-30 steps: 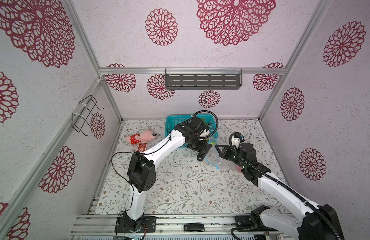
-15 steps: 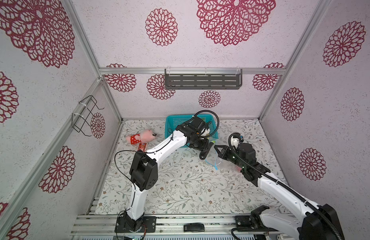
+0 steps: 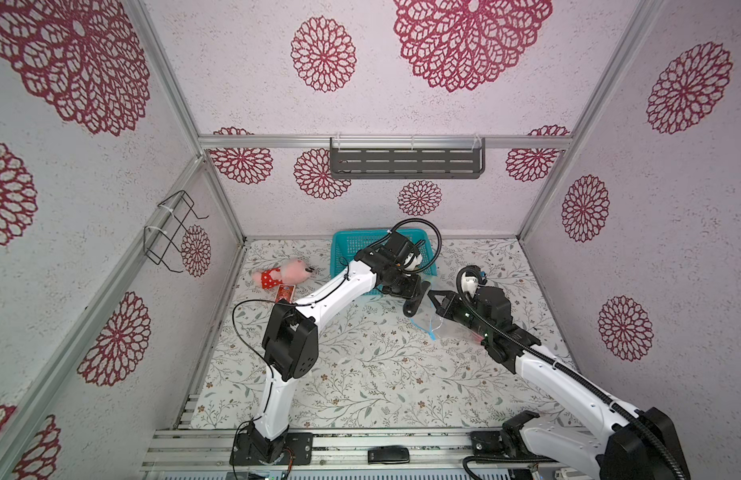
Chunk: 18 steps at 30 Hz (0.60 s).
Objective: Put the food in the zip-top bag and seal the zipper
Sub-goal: 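Lower the eggplant tip into the bag mouth held by the right gripper, then open the left gripper to drop the eggplant into the bag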
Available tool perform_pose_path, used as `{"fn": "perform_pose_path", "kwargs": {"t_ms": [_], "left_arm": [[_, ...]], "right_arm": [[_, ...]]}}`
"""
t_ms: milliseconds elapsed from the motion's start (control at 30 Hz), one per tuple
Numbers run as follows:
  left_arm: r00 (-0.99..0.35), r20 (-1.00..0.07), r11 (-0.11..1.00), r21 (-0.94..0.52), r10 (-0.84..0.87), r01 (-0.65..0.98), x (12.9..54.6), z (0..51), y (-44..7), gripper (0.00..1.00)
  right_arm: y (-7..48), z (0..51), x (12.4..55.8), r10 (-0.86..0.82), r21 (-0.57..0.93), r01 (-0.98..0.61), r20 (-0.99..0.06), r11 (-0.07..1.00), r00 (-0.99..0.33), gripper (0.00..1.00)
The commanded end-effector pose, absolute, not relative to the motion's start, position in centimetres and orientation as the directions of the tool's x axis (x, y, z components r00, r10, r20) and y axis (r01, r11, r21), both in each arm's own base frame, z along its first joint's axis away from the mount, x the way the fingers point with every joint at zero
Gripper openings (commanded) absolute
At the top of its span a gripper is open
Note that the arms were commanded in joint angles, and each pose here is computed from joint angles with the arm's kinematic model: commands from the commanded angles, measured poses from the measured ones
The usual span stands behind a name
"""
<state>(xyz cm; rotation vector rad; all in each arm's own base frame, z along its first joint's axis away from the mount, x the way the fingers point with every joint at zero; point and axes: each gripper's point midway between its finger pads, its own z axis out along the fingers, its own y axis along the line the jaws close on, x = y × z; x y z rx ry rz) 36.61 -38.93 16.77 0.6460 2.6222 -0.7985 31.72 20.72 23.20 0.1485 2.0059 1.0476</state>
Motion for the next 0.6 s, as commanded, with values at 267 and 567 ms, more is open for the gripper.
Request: {"fn": "perform_pose_path", "kwargs": {"t_ms": [267,567], "left_arm": [[-0.837,-0.441,0.742,-0.431,0.324,0.514,37.2,16.38,-39.77,0.39],[-0.833,-0.441,0.739,-0.427,0.333,0.521,37.23,16.39,-39.92,0.43]], "right_arm": [[21.14,24.69,31.8,0.466,0.728,-0.298,-0.644,0.617,-0.607,0.0],[21.24,24.79,31.86,0.463,0.726,-0.301,-0.646,0.618,-0.607,0.0]]}}
